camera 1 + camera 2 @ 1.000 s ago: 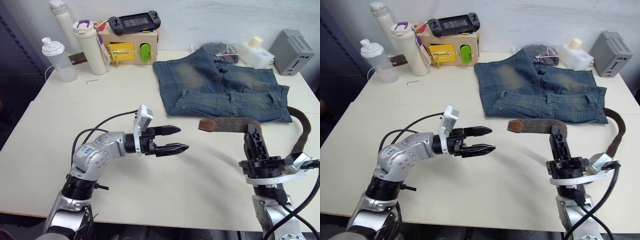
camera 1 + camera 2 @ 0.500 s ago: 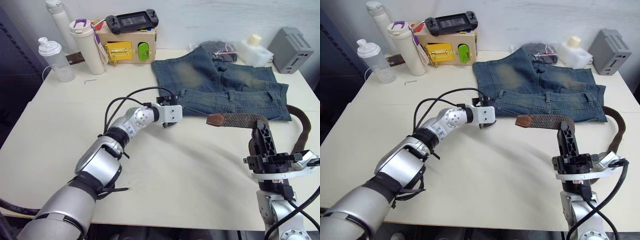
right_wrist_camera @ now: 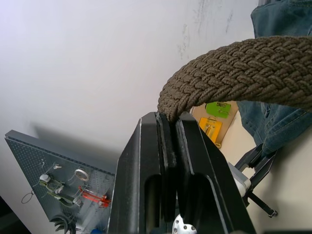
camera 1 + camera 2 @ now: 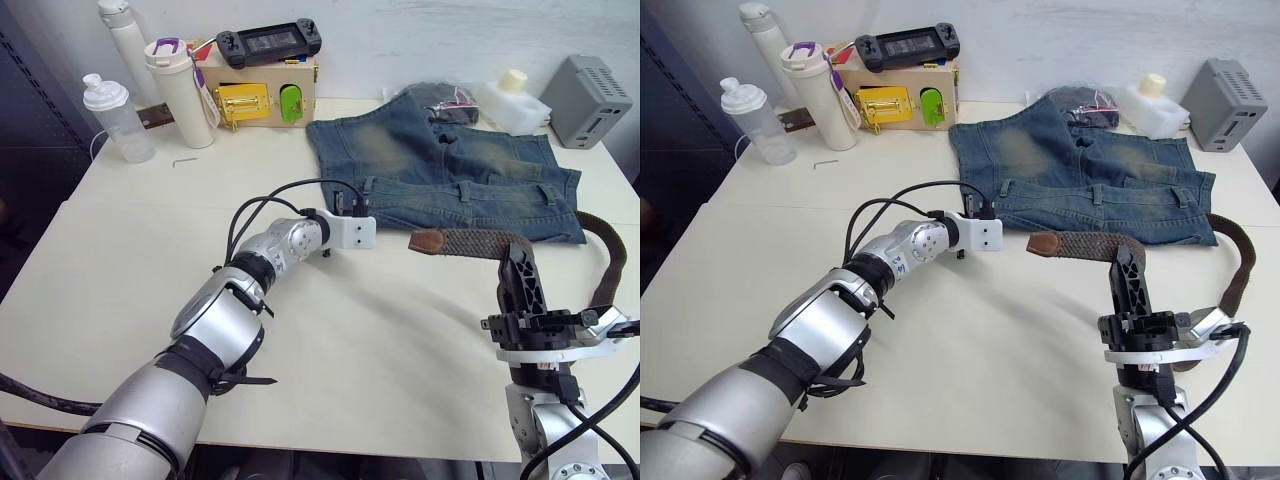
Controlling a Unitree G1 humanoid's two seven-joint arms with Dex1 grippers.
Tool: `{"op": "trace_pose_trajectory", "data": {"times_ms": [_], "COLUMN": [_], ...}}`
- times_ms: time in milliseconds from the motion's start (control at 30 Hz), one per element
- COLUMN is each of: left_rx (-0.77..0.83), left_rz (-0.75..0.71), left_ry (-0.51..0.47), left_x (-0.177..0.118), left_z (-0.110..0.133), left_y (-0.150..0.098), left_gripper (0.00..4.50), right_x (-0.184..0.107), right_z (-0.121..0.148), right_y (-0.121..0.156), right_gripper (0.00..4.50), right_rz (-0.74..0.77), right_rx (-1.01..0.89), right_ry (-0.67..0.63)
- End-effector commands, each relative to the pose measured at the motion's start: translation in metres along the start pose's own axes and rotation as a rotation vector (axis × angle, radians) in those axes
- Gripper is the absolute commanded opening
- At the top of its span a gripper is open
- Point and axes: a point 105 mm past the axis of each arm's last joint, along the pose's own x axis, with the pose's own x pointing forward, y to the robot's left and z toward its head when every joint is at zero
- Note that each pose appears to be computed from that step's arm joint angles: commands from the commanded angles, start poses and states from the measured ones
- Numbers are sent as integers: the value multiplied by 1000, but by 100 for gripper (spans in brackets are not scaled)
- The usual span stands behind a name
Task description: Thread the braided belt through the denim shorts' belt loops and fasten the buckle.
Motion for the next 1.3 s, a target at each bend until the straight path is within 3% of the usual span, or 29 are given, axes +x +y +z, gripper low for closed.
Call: {"op": "trace_pose_trajectory", "data": {"times_ms": [33, 167, 300, 500, 633, 833, 1033, 1133, 1300], "left_rx": [-41, -114, -163, -178, -151, -187, -147, -161, -313], "left_rz": [23, 24, 25, -43, -119, -258, -282, -188, -110], "left_ry": [-24, -149, -195, 8, 116, 286, 326, 299, 108], "left_x": [-2, -17, -62, -184, -259, -350, -377, -371, -348], "left_z": [0, -2, -31, -77, -80, -91, -98, -96, -65], "left_y": [2, -7, -37, -114, -151, -200, -207, -189, -148], "left_gripper": [5, 5, 5, 5, 5, 5, 5, 5, 195], "right_x": [-2, -3, 5, 31, 44, 54, 57, 56, 56], "right_z": [-2, -3, 6, 29, 44, 30, 18, 14, 7], "right_y": [17, 20, 29, 39, 41, 46, 39, 33, 18], "right_gripper": [0, 0, 0, 0, 0, 0, 0, 0, 0], "right_rz": [67, 84, 122, 128, 89, 82, 57, 22, -61], "right_rx": [-26, -44, -64, -175, -210, -225, -204, -205, -248], "right_ry": [2, 23, 11, 72, 114, 247, 303, 335, 387]}}
